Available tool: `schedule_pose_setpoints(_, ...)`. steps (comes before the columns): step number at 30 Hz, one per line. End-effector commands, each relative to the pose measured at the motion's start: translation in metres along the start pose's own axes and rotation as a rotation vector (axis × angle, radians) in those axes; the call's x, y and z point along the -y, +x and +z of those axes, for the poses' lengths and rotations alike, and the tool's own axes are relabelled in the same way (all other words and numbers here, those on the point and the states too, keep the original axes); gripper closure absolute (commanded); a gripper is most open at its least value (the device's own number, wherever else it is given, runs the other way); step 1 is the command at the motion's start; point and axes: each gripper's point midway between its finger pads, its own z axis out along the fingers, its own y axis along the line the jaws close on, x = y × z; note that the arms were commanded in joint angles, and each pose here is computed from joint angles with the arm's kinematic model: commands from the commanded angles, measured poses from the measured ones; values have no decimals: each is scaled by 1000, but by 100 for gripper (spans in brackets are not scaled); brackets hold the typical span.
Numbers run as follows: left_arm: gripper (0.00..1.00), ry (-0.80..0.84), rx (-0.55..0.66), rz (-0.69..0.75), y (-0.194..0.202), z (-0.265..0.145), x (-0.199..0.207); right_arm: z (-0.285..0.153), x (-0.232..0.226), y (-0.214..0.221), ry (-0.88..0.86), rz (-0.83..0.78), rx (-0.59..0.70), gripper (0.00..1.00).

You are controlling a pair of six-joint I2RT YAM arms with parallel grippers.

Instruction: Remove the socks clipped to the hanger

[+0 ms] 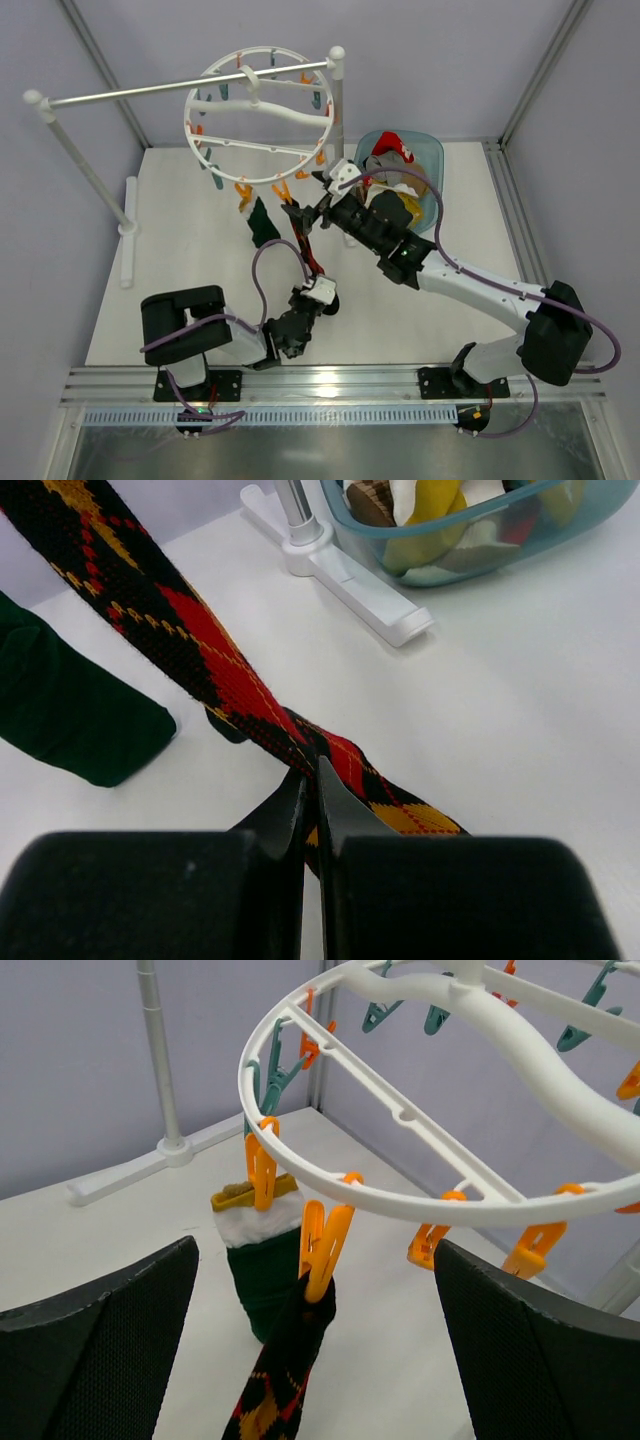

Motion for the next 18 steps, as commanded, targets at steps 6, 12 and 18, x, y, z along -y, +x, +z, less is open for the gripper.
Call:
schedule_pose_setpoints(6,100,20,154,-187,-46,-5,-4,43,9,0,197,-157,-118,4)
schedule_pose_setpoints(12,100,52,158,-171,-46,-3,6,59,8,13,344,-266,-194,5)
schedule_pose_setpoints(18,100,50,157,-170,-44,-4,3,71,7,20,442,-358,-229,5)
